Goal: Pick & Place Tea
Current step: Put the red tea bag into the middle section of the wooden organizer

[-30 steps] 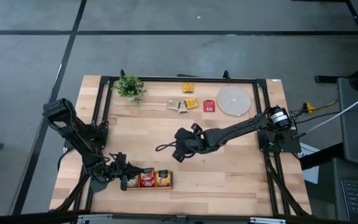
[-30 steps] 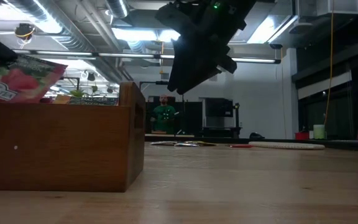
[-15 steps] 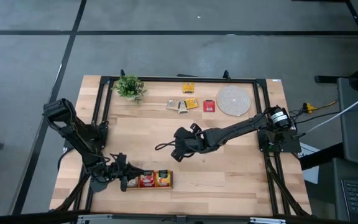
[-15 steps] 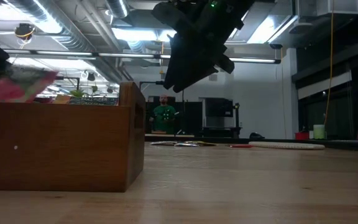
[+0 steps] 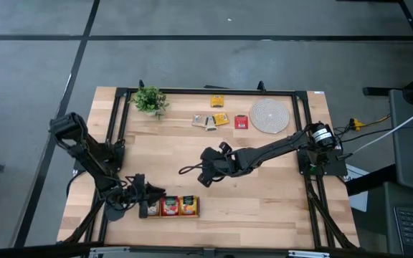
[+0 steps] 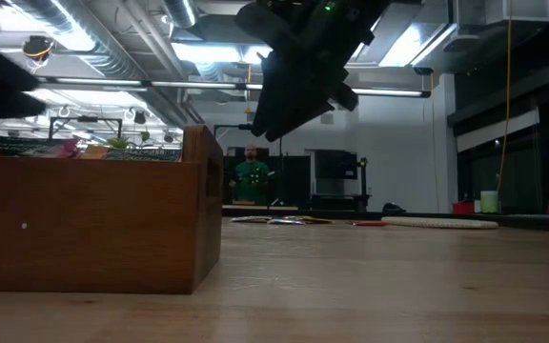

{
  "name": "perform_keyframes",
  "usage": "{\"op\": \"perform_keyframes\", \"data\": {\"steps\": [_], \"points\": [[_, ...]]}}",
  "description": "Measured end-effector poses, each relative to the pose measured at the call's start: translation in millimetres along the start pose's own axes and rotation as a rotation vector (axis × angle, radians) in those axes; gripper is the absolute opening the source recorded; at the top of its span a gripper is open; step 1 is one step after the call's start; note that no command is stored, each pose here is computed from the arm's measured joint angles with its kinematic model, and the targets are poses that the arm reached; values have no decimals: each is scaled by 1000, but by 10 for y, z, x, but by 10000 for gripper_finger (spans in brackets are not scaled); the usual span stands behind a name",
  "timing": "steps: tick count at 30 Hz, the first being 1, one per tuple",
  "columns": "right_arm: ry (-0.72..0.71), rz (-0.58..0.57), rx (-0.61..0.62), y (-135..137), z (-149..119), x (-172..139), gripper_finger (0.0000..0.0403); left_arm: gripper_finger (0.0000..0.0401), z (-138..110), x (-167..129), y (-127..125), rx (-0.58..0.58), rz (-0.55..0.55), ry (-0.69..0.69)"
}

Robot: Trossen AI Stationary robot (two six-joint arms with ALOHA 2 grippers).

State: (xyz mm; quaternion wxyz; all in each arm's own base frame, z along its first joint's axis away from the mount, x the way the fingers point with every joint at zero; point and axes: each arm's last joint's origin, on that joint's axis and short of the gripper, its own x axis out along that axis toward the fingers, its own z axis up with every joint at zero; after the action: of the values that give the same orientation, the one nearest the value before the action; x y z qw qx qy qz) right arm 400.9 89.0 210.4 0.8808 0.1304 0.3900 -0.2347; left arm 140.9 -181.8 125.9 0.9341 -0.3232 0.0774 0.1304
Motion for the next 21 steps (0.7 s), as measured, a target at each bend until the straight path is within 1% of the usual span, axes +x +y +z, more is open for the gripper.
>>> {"op": "perform_keyframes", "data": {"steps": [2, 3, 5, 7, 11, 13, 16, 18, 21], "points": [[-9, -13, -26, -4, 2, 0, 120, 88, 71, 68, 14, -10, 27, -17], [-19, -26, -36, -8, 5, 0, 120, 88, 113, 119, 28, -14, 40, 0], [-42, -58, -51, -18, 12, 0, 120, 88, 203, 243, 82, -6, 65, 74], [-76, -109, -49, -46, 32, 8, 120, 88, 315, 379, 143, 31, 89, 134], [-93, -182, -36, -162, 92, 57, 120, 88, 630, 656, 288, 146, 138, 139], [-67, -219, -41, -259, 118, 96, 120, 88, 826, 778, 383, 206, 154, 132], [-2, -286, -90, -449, 123, 176, 120, 88, 1106, 917, 552, 256, 174, 120], [46, -332, -117, -597, 106, 246, 120, 88, 1265, 982, 678, 264, 198, 109], [129, -369, -107, -826, 84, 348, 120, 88, 1422, 1058, 848, 236, 209, 118]]}}
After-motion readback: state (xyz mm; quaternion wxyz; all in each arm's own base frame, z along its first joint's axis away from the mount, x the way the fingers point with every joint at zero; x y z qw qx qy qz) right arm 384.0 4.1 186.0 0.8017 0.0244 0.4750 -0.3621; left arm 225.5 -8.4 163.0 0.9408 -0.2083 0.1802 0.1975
